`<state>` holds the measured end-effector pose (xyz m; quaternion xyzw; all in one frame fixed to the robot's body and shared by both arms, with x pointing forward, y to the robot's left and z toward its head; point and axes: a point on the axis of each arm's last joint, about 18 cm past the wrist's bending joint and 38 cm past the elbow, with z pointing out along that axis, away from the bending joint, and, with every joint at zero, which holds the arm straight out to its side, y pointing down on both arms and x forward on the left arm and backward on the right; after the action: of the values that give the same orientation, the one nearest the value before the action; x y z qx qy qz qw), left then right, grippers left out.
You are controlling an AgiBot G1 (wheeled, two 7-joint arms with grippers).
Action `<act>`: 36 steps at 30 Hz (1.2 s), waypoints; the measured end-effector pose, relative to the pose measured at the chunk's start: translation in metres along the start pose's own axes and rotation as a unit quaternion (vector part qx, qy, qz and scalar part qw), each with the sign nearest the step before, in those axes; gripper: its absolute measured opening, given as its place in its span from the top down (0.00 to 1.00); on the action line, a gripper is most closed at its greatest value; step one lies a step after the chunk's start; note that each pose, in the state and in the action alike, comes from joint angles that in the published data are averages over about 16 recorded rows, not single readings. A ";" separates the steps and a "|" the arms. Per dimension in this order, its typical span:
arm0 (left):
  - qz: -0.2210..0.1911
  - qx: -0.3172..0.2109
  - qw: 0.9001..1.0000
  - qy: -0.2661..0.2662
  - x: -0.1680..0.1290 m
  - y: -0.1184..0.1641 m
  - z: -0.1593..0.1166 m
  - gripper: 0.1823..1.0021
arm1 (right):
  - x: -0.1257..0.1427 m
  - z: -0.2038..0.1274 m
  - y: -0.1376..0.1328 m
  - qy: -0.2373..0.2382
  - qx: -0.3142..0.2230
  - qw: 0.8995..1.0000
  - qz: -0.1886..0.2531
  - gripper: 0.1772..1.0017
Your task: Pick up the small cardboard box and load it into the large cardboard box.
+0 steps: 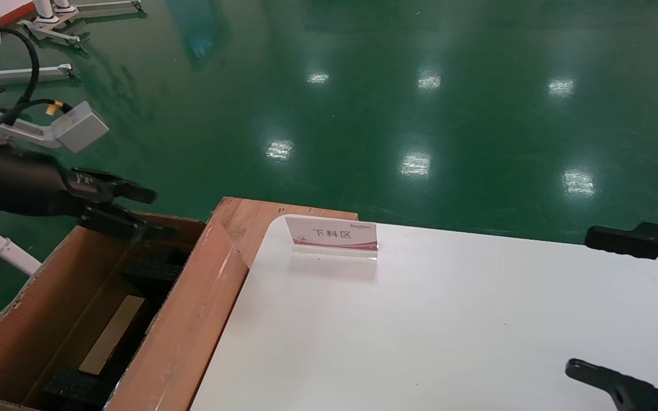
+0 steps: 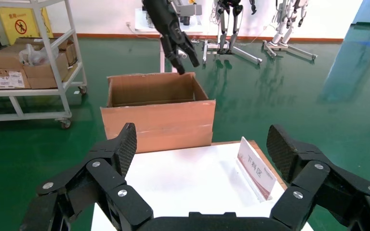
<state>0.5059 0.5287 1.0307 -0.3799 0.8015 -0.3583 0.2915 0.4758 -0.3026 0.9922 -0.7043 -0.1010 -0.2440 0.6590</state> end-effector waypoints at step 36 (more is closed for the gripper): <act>0.167 0.182 0.927 0.283 0.151 -0.073 0.107 0.00 | 0.000 0.000 0.000 0.000 0.000 1.000 0.000 0.00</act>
<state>0.5325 0.3346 0.9986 -0.0633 0.8233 -0.5371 0.1722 0.4760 -0.3027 0.9923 -0.7042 -0.1007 -0.2441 0.6591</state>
